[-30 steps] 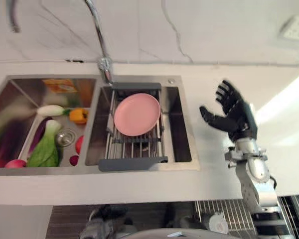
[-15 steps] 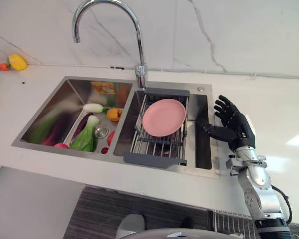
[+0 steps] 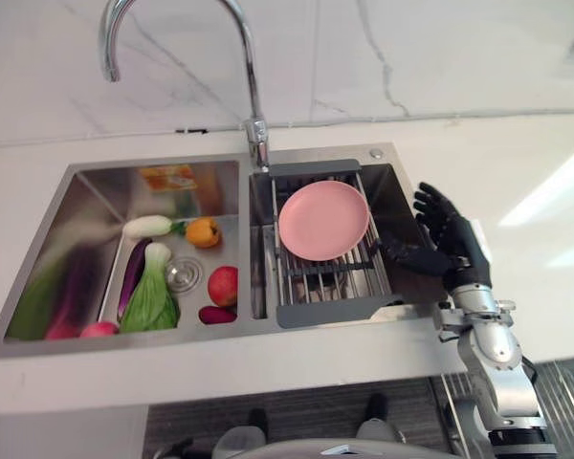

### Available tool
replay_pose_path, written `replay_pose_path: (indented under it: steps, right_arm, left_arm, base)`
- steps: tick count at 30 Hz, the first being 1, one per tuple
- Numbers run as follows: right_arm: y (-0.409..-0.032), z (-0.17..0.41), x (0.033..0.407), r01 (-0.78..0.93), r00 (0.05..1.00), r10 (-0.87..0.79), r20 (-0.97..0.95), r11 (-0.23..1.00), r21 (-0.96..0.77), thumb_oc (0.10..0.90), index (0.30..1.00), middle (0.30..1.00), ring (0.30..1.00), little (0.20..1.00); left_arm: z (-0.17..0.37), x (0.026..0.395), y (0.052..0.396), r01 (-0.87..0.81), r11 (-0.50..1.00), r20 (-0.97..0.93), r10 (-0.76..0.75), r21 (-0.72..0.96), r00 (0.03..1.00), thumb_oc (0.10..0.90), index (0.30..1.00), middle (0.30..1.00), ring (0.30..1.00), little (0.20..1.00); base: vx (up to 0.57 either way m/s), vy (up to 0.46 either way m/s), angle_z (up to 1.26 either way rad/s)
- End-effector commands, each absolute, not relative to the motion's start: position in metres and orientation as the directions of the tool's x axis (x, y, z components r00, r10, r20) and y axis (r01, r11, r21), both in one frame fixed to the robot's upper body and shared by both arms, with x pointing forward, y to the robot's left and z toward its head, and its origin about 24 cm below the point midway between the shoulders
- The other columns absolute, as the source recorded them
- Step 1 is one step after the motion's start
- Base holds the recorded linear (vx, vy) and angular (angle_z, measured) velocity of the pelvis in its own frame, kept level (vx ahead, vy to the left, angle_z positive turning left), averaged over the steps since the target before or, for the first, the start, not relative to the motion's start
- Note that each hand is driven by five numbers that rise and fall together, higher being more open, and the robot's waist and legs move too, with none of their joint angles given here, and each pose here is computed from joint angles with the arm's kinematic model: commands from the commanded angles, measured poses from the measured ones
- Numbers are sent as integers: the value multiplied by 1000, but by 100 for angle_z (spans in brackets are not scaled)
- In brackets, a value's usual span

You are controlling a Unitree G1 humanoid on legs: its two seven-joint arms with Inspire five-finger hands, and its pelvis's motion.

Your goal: Place the dishes in the dishwasher.

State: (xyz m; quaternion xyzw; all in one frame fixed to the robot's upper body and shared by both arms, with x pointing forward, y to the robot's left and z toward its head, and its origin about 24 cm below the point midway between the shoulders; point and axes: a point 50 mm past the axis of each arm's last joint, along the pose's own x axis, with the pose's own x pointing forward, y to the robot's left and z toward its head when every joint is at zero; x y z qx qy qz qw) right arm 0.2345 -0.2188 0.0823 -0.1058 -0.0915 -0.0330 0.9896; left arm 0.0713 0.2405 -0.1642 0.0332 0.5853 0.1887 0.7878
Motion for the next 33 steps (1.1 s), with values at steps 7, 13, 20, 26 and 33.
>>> replay_pose_path:
  steps: [7,13,20,26,33]
  right_arm:
    - [-210,198,240,184,786,289,546,734,-654,800,900,900,900,900]
    - [-195,202,242,113,773,465,432,570,-814,800,900,900,900,900]
    - [-191,197,248,191,782,528,331,301,-934,800,900,900,900,900]
    - [-186,182,257,223,795,531,293,193,-955,800,900,900,900,900]
    - [-181,168,266,225,813,507,287,182,-957,800,900,900,900,900]
  left_arm:
    - [-162,50,260,-159,930,-910,359,331,206,800,900,900,900,900]
    - [-166,35,252,-127,941,-929,331,313,167,800,900,900,900,900]
    - [-168,39,242,-90,951,-932,308,296,190,800,900,900,900,900]
    - [-168,37,245,-77,943,-926,333,324,179,800,900,900,900,900]
    - [-168,29,246,-74,936,-923,351,344,155,800,900,900,900,900]
  base:
    - [-2,16,-8]
    - [30,-58,-9]
    - [8,-60,4]
    - [1,-36,15]
    - [6,-12,11]
